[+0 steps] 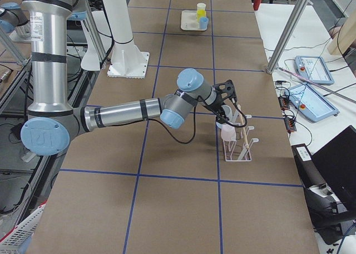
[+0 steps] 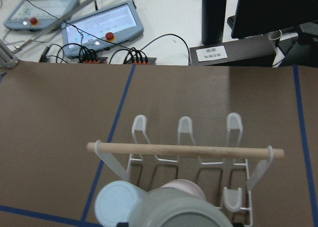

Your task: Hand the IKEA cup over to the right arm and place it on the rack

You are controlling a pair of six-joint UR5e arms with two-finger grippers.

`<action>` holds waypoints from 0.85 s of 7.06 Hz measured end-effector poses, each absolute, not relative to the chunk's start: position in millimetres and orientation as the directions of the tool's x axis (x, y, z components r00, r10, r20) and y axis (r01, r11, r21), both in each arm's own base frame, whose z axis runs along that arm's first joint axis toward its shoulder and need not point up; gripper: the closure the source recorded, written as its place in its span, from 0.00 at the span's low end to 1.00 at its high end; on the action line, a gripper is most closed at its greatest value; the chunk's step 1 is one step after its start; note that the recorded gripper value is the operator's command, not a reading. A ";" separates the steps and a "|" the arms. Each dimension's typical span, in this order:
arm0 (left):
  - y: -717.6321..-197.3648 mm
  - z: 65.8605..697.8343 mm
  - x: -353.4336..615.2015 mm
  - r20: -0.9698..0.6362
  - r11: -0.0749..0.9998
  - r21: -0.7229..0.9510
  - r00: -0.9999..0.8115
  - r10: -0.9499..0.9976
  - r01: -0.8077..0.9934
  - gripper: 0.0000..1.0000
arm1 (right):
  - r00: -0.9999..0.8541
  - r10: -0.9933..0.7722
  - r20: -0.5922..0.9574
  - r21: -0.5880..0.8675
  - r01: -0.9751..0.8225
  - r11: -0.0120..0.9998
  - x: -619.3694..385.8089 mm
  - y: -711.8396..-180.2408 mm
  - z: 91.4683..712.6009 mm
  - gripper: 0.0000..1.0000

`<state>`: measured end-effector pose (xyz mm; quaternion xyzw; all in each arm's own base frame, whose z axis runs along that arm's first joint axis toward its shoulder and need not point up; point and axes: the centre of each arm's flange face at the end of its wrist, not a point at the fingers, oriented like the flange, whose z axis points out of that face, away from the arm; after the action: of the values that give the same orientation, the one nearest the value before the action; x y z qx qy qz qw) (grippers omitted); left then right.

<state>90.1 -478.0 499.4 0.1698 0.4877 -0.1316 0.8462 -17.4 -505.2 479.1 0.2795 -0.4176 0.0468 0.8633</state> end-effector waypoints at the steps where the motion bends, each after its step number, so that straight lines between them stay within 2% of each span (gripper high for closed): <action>1: -475.7 508.2 85.7 -0.858 0.911 0.167 0.511 -0.053 0.376 0.00 | 0.695 -0.162 0.700 0.443 -0.246 0.862 -11.6 -521.7 489.9 0.76; 3: -474.5 515.6 84.2 -0.851 0.914 0.165 0.522 -0.057 0.370 0.00 | 0.728 -0.160 0.666 0.417 -0.186 0.889 -12.6 -557.5 516.5 0.75; 6: -474.2 517.0 84.4 -0.851 0.916 0.162 0.522 -0.060 0.368 0.00 | 0.733 -0.143 0.666 0.390 -0.178 0.903 -16.8 -574.7 531.3 0.74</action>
<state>84.4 -474.2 517.0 0.1632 0.4727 -0.1248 0.8570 -16.8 -574.7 531.3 0.2195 -0.3655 0.0098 0.9045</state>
